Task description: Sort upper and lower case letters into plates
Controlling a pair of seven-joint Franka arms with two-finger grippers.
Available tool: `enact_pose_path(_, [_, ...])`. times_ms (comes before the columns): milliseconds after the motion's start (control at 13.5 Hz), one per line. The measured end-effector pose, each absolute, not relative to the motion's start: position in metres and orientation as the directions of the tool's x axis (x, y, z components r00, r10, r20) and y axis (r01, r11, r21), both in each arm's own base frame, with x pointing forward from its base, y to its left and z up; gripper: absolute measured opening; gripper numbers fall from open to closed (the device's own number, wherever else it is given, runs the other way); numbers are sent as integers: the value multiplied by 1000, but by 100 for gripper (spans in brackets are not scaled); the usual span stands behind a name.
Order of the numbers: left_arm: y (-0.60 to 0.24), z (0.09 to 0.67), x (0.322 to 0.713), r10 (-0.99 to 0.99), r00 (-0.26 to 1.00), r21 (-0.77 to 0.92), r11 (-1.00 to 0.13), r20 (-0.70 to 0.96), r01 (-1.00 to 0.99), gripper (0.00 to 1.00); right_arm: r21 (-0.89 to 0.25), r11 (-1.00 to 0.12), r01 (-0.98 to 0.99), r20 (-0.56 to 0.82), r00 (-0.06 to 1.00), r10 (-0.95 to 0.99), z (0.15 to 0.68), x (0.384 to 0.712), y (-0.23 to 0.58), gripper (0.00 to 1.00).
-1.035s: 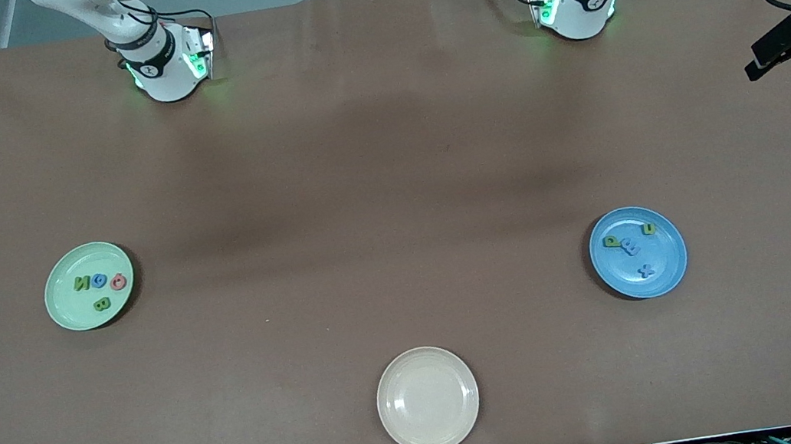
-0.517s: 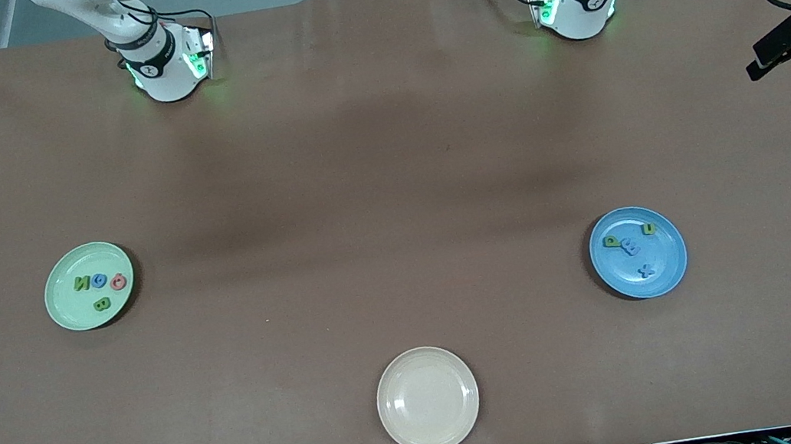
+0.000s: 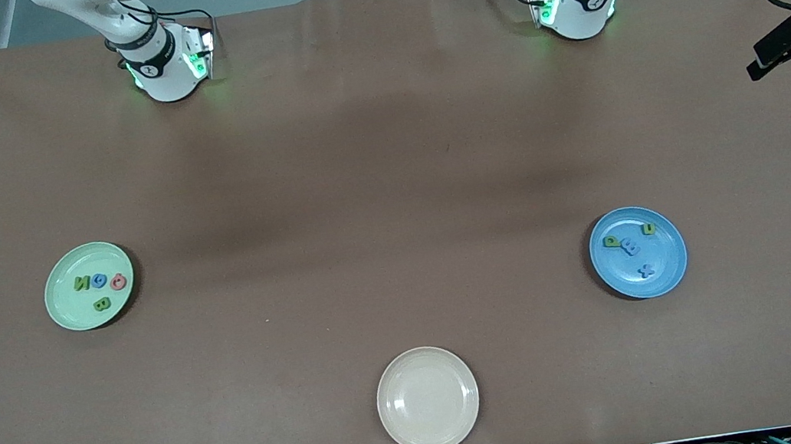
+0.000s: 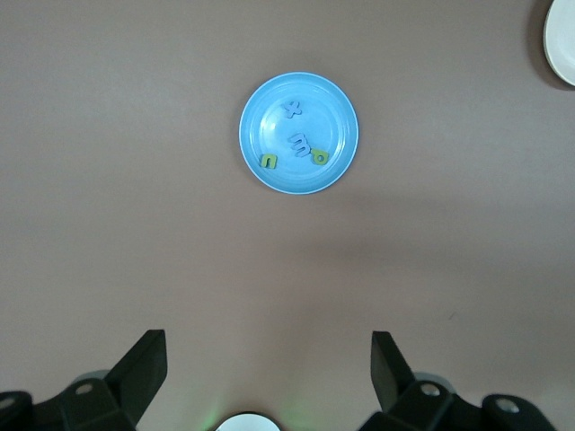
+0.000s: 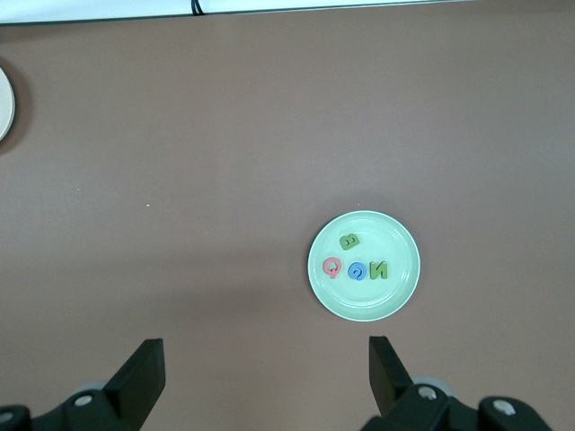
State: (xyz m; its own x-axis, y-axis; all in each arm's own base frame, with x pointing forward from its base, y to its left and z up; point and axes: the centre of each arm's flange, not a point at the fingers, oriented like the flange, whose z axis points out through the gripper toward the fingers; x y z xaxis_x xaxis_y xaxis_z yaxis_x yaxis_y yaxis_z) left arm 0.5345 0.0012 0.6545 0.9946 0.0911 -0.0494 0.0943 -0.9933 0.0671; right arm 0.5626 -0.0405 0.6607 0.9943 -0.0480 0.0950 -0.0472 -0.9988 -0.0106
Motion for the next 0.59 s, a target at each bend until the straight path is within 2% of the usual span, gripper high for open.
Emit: enact_pose_path(591, [3, 654, 534, 94, 994, 67, -993, -51, 97, 100, -10, -999, -47, 95, 994, -48, 661, 563, -41, 100])
